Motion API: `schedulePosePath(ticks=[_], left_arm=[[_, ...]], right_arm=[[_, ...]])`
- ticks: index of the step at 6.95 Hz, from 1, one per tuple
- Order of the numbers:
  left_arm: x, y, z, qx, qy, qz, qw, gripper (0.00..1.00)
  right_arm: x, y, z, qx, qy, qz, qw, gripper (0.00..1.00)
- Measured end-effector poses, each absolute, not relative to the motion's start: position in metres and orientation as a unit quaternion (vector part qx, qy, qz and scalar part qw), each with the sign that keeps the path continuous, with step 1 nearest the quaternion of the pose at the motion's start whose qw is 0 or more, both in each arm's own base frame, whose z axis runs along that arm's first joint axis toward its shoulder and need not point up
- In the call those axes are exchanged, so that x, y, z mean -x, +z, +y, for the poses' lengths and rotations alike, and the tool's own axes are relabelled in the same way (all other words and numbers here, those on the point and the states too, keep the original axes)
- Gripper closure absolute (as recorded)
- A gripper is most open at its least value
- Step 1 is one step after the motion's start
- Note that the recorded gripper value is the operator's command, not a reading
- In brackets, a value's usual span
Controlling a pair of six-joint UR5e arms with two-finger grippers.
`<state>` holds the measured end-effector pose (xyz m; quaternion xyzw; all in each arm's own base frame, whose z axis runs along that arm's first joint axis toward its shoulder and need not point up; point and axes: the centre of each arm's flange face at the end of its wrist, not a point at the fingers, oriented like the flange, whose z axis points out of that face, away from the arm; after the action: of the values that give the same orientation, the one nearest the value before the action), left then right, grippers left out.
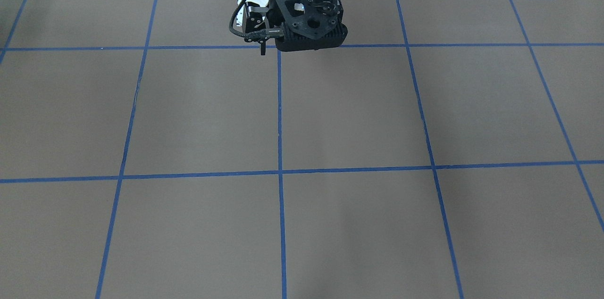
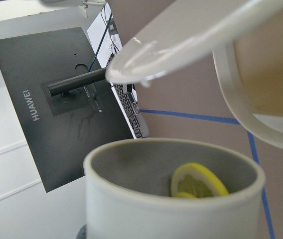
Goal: Left arm hands cup to right arm to dump lemon
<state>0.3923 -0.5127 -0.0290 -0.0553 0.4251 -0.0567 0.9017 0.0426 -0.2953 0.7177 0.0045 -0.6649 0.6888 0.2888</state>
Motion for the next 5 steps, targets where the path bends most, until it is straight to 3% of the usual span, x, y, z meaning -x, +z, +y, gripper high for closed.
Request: schedulePosePath(ticks=[5], left_arm=[[-0.388, -0.031, -0.515, 0.039, -0.062, 0.42, 0.905, 0.0]], right_arm=[[-0.058, 0.729, -0.282, 0.077, 0.714, -0.674, 0.172, 1.0]])
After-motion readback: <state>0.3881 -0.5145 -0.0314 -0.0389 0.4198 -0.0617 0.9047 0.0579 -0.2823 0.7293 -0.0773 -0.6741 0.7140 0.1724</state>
